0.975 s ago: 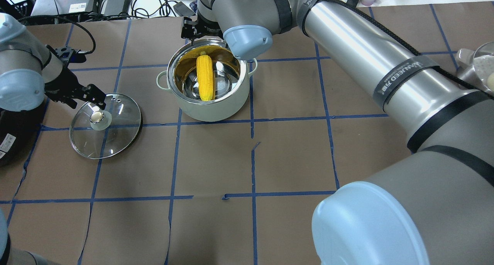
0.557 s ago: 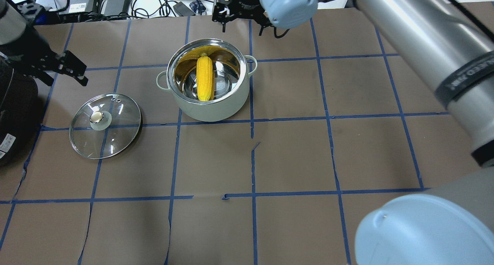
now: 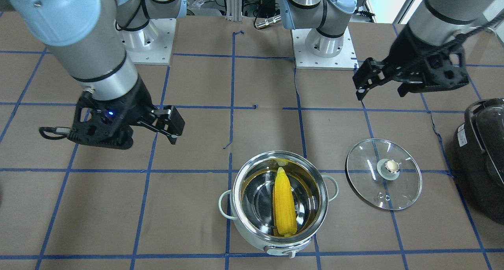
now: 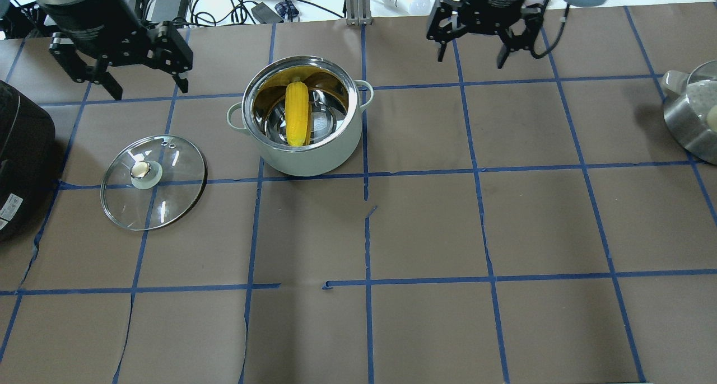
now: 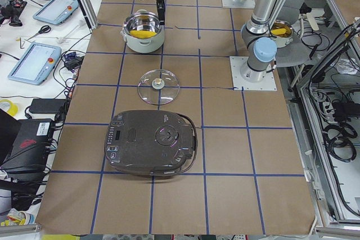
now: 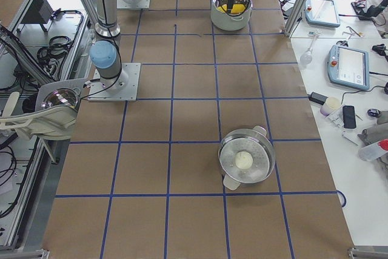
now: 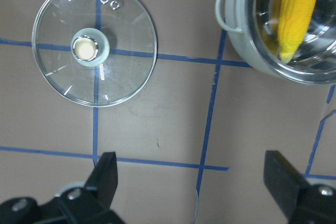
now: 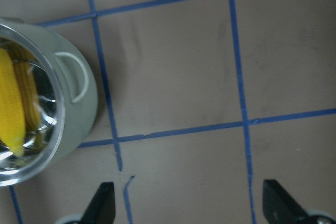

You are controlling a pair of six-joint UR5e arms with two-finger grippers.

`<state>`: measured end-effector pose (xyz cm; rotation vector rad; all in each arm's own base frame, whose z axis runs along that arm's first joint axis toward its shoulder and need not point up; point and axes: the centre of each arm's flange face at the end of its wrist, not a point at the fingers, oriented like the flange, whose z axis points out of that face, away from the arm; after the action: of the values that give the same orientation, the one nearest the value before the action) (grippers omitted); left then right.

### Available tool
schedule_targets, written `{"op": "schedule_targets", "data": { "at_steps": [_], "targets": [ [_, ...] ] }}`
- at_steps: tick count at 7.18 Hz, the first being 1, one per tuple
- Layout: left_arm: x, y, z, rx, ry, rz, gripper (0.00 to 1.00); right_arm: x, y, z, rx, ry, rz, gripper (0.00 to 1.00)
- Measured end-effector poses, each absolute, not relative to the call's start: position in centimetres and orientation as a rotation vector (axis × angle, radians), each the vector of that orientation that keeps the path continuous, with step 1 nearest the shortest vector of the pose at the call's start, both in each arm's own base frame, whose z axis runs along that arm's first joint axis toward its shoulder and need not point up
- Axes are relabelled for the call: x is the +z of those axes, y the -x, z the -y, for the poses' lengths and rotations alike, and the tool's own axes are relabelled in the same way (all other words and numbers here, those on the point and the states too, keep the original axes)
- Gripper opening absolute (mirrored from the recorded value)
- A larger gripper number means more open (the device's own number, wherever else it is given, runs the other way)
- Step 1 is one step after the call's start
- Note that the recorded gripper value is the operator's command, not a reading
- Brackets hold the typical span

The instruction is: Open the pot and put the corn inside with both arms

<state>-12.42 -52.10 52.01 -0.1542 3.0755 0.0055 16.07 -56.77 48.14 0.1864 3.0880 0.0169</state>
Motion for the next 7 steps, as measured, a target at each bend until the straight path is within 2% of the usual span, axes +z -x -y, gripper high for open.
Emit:
{"op": "schedule_targets", "data": {
  "at_steps": [3,7],
  "targets": [
    [51.9,16.3,51.7,-0.095,0.024,-3.093,1.00,49.1,-11.8,49.7,0.144,-0.158,-3.187,1.00],
    [52.8,12.3,52.6,-0.170,0.032,-3.147,1.00,51.0,-11.7,48.2,0.136,-0.156,-3.188,1.00]
  ]
}}
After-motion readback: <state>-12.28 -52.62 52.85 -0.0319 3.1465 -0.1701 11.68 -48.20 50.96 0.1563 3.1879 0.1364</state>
